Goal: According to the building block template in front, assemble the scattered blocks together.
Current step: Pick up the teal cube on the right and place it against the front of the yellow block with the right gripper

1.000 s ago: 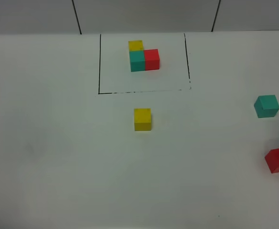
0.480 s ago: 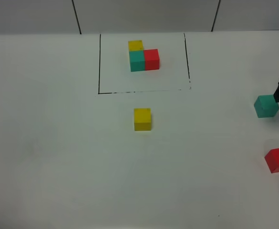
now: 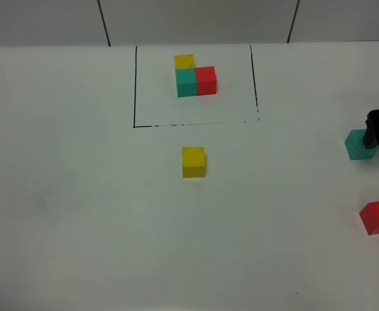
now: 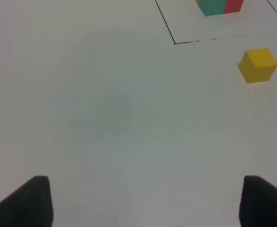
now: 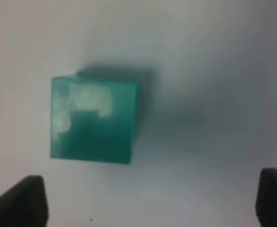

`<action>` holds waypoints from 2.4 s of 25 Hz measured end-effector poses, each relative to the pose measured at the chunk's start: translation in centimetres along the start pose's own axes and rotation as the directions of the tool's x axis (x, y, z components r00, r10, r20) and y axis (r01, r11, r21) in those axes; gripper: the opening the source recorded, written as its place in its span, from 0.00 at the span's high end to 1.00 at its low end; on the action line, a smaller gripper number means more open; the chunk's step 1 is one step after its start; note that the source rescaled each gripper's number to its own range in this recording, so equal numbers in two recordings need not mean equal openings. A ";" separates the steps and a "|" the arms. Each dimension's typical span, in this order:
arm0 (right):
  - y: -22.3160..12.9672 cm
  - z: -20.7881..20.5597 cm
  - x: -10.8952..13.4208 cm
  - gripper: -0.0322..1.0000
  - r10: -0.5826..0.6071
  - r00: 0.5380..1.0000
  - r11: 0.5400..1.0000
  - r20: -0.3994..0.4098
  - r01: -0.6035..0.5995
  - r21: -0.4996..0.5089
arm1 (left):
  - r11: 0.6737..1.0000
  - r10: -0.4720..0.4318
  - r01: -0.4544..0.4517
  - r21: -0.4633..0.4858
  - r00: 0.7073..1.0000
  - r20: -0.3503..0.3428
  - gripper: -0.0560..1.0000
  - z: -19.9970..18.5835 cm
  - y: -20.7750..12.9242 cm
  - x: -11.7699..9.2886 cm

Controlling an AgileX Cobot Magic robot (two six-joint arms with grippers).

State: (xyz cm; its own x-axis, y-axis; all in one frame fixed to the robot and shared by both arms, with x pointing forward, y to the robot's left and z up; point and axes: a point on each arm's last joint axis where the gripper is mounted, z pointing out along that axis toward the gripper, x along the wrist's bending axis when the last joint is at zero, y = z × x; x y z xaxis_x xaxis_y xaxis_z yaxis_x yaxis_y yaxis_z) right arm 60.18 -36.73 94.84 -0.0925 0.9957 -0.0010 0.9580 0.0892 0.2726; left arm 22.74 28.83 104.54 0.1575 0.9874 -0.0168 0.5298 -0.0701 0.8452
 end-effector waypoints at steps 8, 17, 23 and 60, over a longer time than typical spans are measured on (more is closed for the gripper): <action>0.8 0.4 2.2 0.00 -0.022 1.000 1.000 -0.009 0.022 -0.010 | 1.000 0.000 0.000 0.001 1.000 0.000 0.09 0.0 0.0 0.0; 1.3 1.9 1.7 0.00 0.023 0.999 0.999 0.048 -0.024 0.023 | 1.000 0.000 0.000 0.001 1.000 0.000 0.09 0.0 0.0 0.0; 1.3 2.5 2.2 0.00 0.014 0.999 0.999 0.042 -0.016 0.039 | 1.000 0.000 0.000 0.001 1.000 0.000 0.09 0.0 0.0 0.0; 1.7 -0.2 2.8 0.96 0.136 0.988 0.991 0.069 -0.136 -0.004 | 1.000 0.000 0.000 0.001 1.000 0.000 0.09 0.0 0.0 0.0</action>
State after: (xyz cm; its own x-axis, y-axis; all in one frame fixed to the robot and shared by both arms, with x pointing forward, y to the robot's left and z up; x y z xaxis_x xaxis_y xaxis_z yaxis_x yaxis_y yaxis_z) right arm 61.48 -33.75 95.53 0.0578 0.9979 -0.0299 0.9604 -0.0474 0.2745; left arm 22.75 28.83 104.54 0.1575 0.9874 -0.0169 0.5304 -0.0702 0.8448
